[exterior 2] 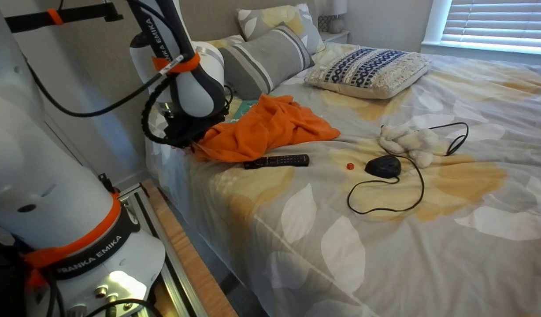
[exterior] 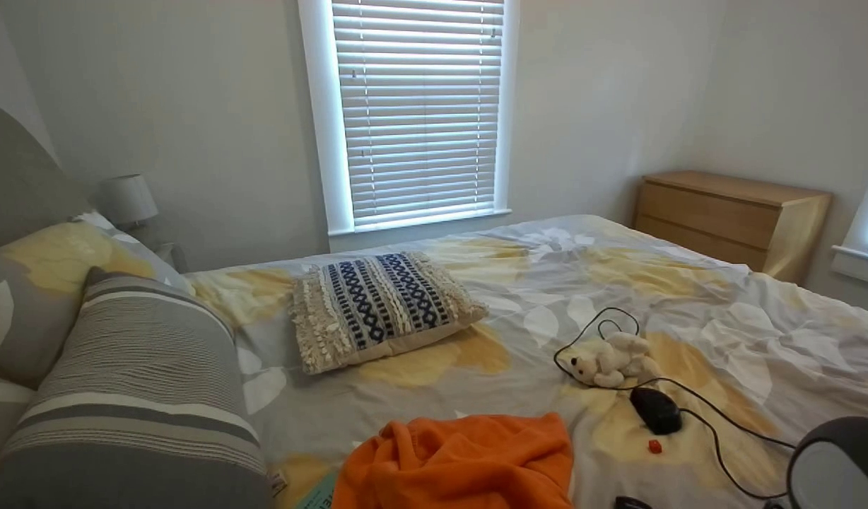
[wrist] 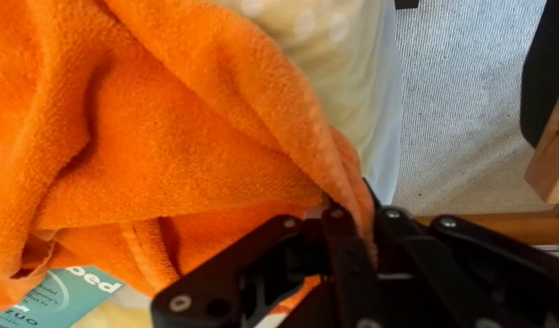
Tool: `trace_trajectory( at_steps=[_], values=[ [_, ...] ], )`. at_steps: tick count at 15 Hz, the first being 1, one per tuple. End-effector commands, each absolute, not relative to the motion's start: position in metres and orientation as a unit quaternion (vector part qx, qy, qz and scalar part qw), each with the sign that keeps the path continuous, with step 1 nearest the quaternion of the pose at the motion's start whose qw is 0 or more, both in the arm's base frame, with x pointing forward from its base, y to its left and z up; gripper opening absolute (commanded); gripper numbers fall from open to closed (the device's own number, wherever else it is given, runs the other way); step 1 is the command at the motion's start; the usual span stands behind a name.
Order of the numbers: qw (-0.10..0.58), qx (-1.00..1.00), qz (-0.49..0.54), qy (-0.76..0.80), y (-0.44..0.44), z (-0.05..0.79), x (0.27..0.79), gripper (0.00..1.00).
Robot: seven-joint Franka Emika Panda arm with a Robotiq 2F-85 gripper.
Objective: Fold the orange towel on the bed once
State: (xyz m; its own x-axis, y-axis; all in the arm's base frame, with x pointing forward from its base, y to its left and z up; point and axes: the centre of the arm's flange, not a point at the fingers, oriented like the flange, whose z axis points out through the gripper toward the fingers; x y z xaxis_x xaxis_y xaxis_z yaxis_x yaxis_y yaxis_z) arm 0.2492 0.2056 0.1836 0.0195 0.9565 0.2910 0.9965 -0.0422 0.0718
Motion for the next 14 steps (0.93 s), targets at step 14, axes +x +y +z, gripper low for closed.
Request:
trace_trajectory(
  at_steps=[14],
  values=[
    [0.096, -0.742, -0.176, -0.639, 0.157, 0.252, 0.271, 0.09]
  ],
)
